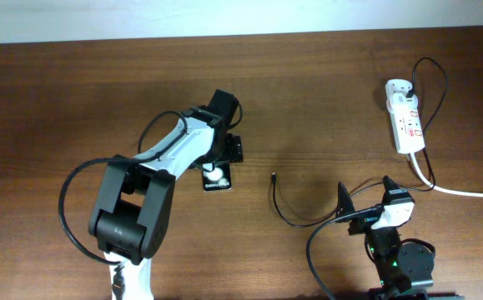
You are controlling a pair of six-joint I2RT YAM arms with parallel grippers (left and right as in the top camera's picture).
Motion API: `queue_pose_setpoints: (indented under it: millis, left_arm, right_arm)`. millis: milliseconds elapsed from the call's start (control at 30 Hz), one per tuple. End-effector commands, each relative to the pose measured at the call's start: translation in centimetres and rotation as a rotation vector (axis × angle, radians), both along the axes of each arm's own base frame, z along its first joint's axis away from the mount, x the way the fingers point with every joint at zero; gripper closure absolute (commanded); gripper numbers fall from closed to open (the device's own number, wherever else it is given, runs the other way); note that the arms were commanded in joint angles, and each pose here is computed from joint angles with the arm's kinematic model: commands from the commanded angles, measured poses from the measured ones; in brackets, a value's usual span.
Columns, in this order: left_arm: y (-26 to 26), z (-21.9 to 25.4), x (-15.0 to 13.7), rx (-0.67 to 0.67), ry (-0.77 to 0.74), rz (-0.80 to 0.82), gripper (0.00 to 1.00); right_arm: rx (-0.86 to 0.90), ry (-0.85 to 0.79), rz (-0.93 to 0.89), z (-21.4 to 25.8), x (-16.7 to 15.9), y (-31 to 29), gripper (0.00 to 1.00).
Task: Plug charger to phone and switch on socket
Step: 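Close the left gripper on the phone's long edges and lift it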
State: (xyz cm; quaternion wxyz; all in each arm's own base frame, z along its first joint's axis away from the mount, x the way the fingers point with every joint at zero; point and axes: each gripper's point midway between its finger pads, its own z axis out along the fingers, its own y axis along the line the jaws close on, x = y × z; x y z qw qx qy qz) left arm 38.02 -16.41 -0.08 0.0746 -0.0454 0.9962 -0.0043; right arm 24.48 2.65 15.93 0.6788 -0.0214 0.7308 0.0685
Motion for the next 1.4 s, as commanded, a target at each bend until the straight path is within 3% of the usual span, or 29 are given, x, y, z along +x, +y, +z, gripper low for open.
queue_pose_setpoints:
  millis: [0, 100, 400, 467, 633, 1033, 1133, 1167, 1233, 1367]
  left_arm:
    - [1.0, -3.4, -3.3, 0.040, 0.147, 0.008, 0.04]
    - [0.7, -3.4, -3.3, 0.022, 0.145, 0.008, 0.12]
    - [-0.1, -3.4, -2.8, -0.025, 0.133, 0.065, 0.15]
    - [-0.2, -3.4, -2.6, -0.030, 0.123, 0.064, 0.22]
    - [-0.2, -3.4, -2.5, -0.030, 0.121, 0.064, 0.12]
    - [-1.2, -3.4, -2.9, -0.078, 0.139, 0.005, 0.31]
    - [-1.3, -3.4, -2.8, -0.079, 0.137, -0.006, 0.18]
    - [-1.3, -3.4, -2.8, -0.080, 0.136, -0.006, 0.01]
    - [-1.3, -3.4, -2.8, -0.079, 0.135, -0.006, 0.01]
    - [-1.3, -3.4, -2.8, -0.079, 0.135, -0.006, 0.16]
  right_arm:
    - [-0.007, 0.003, -0.003, -0.2, 0.0, 0.0, 0.01]
    - [-0.007, 0.003, -0.003, -0.2, 0.0, 0.0, 0.01]
    - [-0.007, 0.003, -0.003, -0.2, 0.0, 0.0, 0.01]
    - [-0.007, 0.003, -0.003, -0.2, 0.0, 0.0, 0.01]
    - [-0.007, 0.003, -0.003, -0.2, 0.0, 0.0, 0.01]
    - [-0.007, 0.003, -0.003, -0.2, 0.0, 0.0, 0.01]
    - [-0.007, 0.003, -0.003, -0.2, 0.0, 0.0, 0.01]
    - [-0.007, 0.003, -0.003, -0.2, 0.0, 0.0, 0.01]
    - [-0.007, 0.003, -0.003, -0.2, 0.0, 0.0, 0.01]
    - [-0.007, 0.003, -0.003, -0.2, 0.0, 0.0, 0.01]
